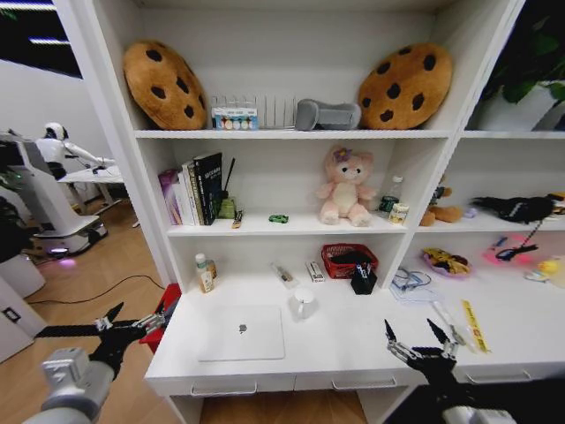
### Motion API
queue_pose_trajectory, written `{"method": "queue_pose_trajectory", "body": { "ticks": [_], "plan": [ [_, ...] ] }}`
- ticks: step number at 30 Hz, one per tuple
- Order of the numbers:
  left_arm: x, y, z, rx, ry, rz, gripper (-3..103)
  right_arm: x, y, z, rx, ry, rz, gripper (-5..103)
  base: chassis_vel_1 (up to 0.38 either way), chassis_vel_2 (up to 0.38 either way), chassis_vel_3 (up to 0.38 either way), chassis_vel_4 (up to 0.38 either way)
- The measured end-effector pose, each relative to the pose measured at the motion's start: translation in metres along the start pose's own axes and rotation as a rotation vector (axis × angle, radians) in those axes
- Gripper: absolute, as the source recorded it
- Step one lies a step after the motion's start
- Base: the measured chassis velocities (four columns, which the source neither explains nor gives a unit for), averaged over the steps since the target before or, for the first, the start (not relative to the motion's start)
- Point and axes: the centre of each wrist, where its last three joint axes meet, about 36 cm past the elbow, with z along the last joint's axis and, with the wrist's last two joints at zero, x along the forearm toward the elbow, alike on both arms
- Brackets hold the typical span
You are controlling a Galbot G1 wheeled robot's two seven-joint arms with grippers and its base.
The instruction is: Organize the objects on the table.
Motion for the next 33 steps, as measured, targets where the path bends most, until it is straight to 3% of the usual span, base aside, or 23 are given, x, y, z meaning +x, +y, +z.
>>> {"method": "queue_pose_trajectory", "body": {
  "ticks": [11,27,33],
  "plan": [
    [0.0,0.0,0.0,0.0,0.0,0.0,100,0.0,0.0,0.0,0.0,0.0,0.0,100,0.162,-0.167,-0.164,0.18],
    [0.0001,0.0,0.0,0.0,0.0,0.001,100,0.0,0.0,0.0,0.0,0.0,0.0,100,0.293,-0.304,-0.304,0.296],
    [0.0,0.0,0.0,0.0,0.0,0.0,100,0.0001,0.0,0.0,0.0,0.0,0.0,100,0.064,-0.03,-0.136,0.123]
  ]
}}
